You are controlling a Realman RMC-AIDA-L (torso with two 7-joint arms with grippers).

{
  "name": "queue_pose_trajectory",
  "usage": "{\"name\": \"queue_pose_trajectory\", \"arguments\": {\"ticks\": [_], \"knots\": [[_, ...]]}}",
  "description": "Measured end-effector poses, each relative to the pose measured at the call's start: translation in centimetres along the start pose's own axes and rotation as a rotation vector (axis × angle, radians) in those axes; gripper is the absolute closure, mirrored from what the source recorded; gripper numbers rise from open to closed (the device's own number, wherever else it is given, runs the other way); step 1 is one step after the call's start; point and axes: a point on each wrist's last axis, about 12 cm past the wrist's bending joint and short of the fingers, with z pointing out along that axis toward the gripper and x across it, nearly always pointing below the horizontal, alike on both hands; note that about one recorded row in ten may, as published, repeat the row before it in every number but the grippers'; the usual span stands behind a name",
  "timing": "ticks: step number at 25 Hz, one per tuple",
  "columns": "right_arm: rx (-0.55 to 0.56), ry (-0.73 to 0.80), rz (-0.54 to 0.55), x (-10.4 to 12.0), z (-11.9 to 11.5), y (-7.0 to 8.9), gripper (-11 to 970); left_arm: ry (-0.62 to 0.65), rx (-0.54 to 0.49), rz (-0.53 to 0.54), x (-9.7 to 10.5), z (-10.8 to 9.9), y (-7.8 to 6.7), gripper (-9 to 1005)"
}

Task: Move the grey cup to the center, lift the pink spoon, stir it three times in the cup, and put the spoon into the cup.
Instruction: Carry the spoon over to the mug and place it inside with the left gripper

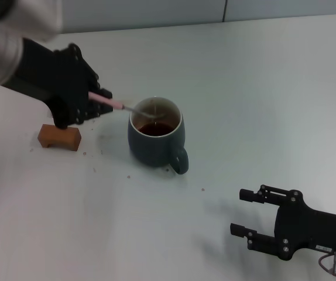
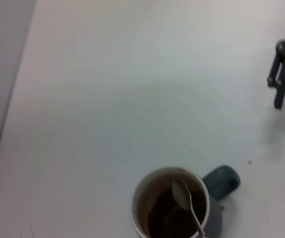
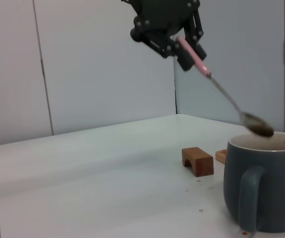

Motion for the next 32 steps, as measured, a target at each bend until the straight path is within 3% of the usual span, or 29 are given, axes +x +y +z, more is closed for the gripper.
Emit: {"name": "queue_pose_trajectory", "arguments": {"ticks": [6,15,32], "knots": [[-0.001,-0.002,0.002,0.0,0.0,0.1,290,0.093,-0.012,0.041,-1.3,1.4,-0.2,859],[-0.003,-0.005,0.0,0.0,-0.1,0.1,290,0.122,-0.009,0.109,-3.2,2.9,-0.4,859],[-0.005,-0.009,-0.003,0.0,-0.1,0.2,290,0.194,-0.038,0.118,-3.3,4.7,0.2,859]]}}
